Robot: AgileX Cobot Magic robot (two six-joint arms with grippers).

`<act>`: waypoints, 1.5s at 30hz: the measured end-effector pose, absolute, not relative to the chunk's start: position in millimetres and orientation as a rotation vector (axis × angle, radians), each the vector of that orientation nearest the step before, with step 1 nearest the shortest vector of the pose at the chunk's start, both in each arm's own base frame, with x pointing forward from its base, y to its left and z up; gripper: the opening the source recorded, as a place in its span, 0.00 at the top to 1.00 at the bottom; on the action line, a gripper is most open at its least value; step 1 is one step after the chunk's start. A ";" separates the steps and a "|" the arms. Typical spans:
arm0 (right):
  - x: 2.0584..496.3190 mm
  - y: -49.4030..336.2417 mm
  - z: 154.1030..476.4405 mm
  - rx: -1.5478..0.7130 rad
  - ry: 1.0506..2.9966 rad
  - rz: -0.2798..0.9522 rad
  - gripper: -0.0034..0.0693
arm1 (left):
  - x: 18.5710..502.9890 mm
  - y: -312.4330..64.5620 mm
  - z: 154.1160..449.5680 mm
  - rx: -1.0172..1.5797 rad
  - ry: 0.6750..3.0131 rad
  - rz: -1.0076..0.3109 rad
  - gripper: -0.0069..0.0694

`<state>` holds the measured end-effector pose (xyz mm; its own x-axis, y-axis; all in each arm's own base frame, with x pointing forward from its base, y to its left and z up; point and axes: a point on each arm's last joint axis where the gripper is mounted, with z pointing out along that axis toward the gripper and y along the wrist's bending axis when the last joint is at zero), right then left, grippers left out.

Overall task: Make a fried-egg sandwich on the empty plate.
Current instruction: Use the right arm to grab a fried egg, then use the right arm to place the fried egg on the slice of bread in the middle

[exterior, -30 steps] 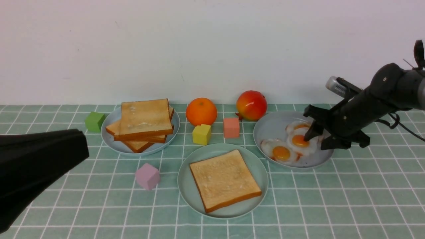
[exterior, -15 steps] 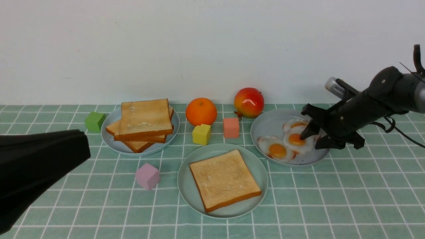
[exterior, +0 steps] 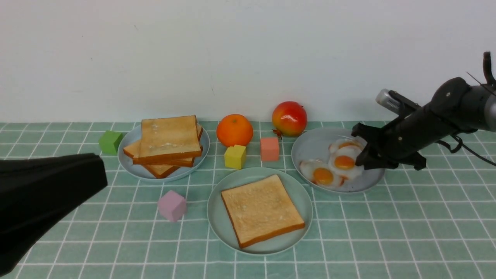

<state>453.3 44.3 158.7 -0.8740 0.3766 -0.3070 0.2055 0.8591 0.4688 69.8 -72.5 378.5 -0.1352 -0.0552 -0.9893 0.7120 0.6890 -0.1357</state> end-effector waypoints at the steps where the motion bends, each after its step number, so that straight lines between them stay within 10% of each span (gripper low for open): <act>1: 451.7 44.4 164.5 0.410 2.641 0.602 0.82 | 69.8 -72.6 378.4 0.553 1.582 -0.722 0.93; 15: 422.1 28.1 244.8 0.171 2.609 0.596 0.83 | 70.3 -71.2 370.2 0.621 1.646 -0.639 0.93; 22: 372.6 81.8 273.4 -0.086 2.634 0.733 0.83 | 71.0 -68.8 361.6 0.685 1.716 -0.551 0.93; 31: 333.1 189.6 238.4 -0.297 2.640 0.854 0.83 | 71.4 -68.5 361.7 0.688 1.712 -0.540 0.93; 45: 361.7 200.2 176.1 -0.024 2.662 0.855 0.83 | 71.4 -68.5 361.7 0.688 1.712 -0.540 0.93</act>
